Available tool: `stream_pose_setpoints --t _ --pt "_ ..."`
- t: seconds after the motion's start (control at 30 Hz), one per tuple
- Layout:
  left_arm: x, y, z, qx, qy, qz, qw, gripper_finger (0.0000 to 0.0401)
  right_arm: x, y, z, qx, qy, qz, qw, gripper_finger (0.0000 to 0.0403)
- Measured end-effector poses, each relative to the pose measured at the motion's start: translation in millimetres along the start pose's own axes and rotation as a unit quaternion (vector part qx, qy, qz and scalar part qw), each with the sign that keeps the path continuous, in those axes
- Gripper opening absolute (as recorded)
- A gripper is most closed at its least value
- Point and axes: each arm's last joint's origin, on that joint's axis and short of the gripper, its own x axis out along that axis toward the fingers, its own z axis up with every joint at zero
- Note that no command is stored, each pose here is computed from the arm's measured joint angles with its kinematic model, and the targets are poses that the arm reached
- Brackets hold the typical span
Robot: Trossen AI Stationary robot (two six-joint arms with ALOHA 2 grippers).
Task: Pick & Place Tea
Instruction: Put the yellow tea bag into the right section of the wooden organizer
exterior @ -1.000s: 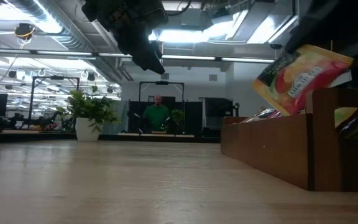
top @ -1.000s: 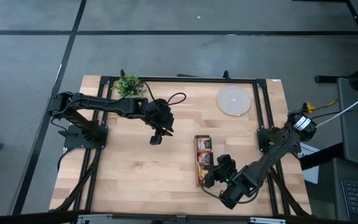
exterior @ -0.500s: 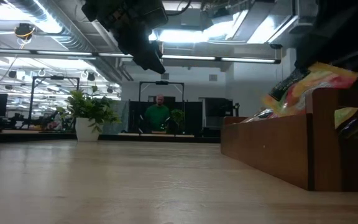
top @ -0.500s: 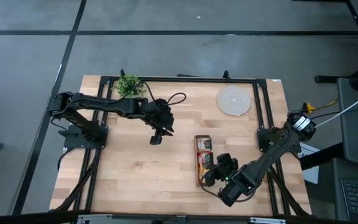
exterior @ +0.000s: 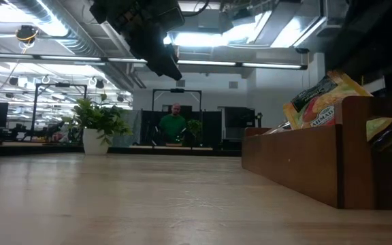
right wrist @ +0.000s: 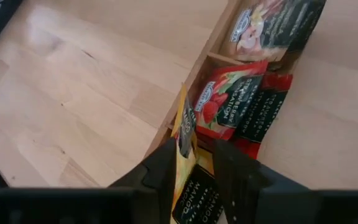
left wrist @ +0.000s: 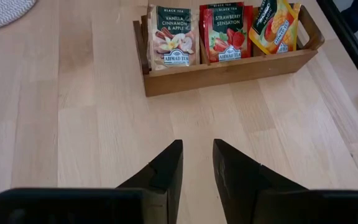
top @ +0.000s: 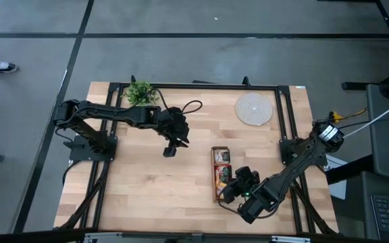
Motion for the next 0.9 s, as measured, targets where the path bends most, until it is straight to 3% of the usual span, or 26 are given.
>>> stream_pose_setpoints --t 0.27,0.4,0.53,0.7,0.9 --pt "0.0 0.0 0.0 -0.003 0.0 0.0 1.0 0.0083 -18.6 -2.6 32.1 -0.041 0.003 0.003 0.999 0.0105" --pt "0.0 0.0 0.0 -0.003 0.0 0.0 1.0 0.0086 -17.1 -1.8 54.7 -0.065 0.076 -0.004 0.995 0.0107" --pt "0.0 0.0 0.1 -0.003 -0.001 0.0 1.0 0.0083 -0.8 -1.0 81.2 -0.098 0.161 -0.009 0.982 0.0108" --pt "-0.1 0.2 1.2 -0.008 -0.006 0.001 1.0 0.0084 20.9 -0.6 111.0 -0.145 0.239 0.023 0.96 0.0108" --pt "-0.1 0.3 1.7 -0.016 -0.009 0.002 1.0 0.0084 33.7 -4.9 131.6 -0.153 0.317 0.057 0.934 0.0108"
